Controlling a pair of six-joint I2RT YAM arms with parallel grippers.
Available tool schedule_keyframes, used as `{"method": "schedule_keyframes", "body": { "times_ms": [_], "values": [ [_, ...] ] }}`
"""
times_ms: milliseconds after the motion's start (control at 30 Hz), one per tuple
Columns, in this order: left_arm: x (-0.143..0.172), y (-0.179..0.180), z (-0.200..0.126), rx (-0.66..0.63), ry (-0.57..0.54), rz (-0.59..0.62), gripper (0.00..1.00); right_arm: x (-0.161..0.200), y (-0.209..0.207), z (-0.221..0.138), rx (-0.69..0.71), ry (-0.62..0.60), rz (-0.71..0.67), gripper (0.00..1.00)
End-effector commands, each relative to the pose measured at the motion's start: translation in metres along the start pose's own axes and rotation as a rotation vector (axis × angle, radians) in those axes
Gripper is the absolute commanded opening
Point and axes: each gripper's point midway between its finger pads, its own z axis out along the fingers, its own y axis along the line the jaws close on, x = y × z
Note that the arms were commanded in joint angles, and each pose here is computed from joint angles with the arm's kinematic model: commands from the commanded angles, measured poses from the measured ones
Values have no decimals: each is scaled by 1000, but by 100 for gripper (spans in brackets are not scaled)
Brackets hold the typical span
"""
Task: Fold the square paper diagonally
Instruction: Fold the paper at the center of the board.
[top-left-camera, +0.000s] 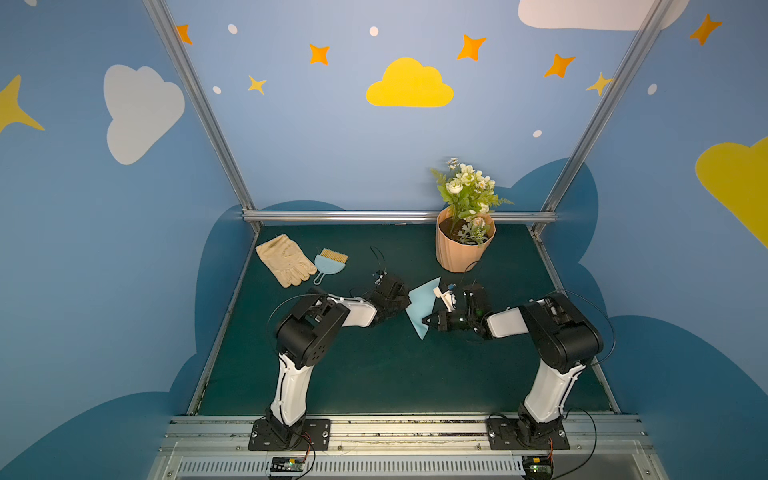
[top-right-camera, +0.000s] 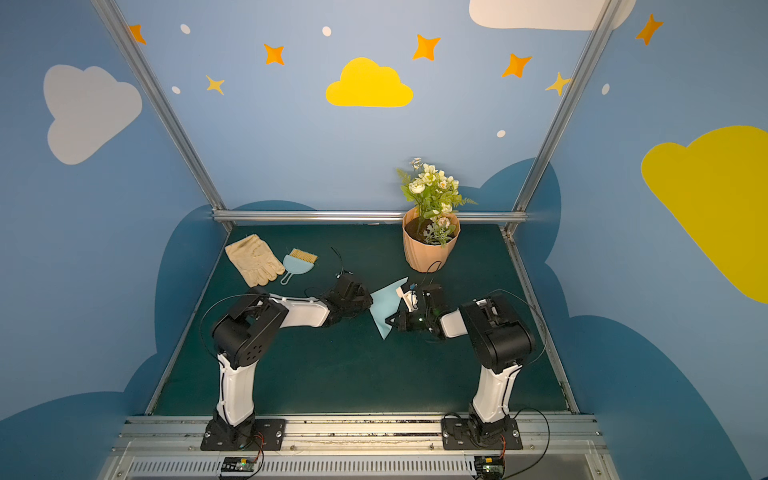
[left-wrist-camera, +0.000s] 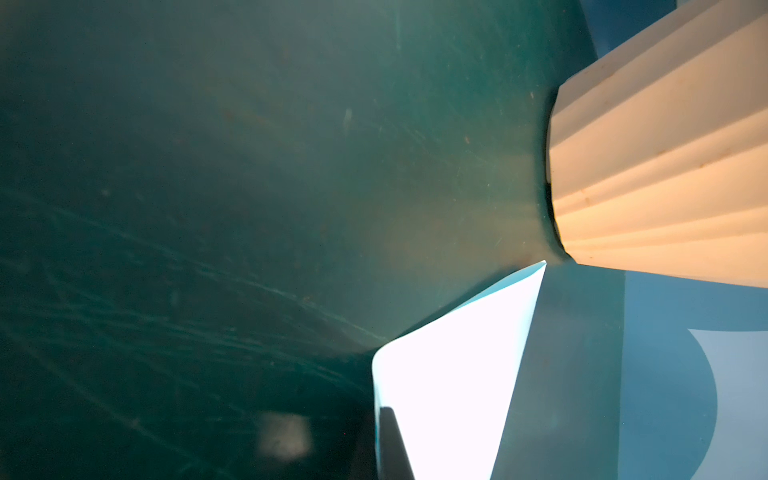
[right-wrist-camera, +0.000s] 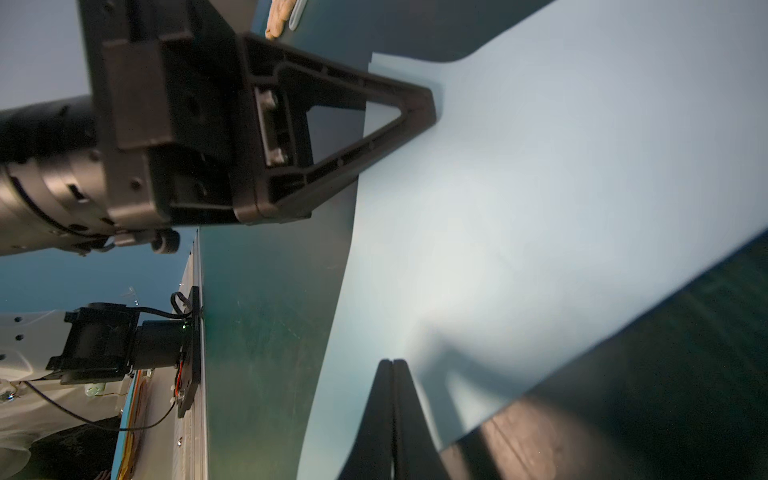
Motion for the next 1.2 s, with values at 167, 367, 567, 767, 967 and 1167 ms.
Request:
{"method": "schedule_keyframes", "body": {
  "times_ms": [167,367,567,767,967,1167],
  "values": [
    [19,26,10,-79,45,1,3,36,4,2,-19,86,9,0],
    [20,28,10,-83,45,1,3,53,8,7,-24,134,-4,0],
    [21,29,11,-84,50,0,3,69,7,3,-14,149,9,0],
    [20,28,10,-86,47,6,3,81,6,2,-20,157,26,0],
    [20,29,9,-90,46,7,3,86,12,-4,-20,148,15,0],
    [21,29,9,-92,46,13,3,90,19,-5,-36,158,-1,0]
  ]
}}
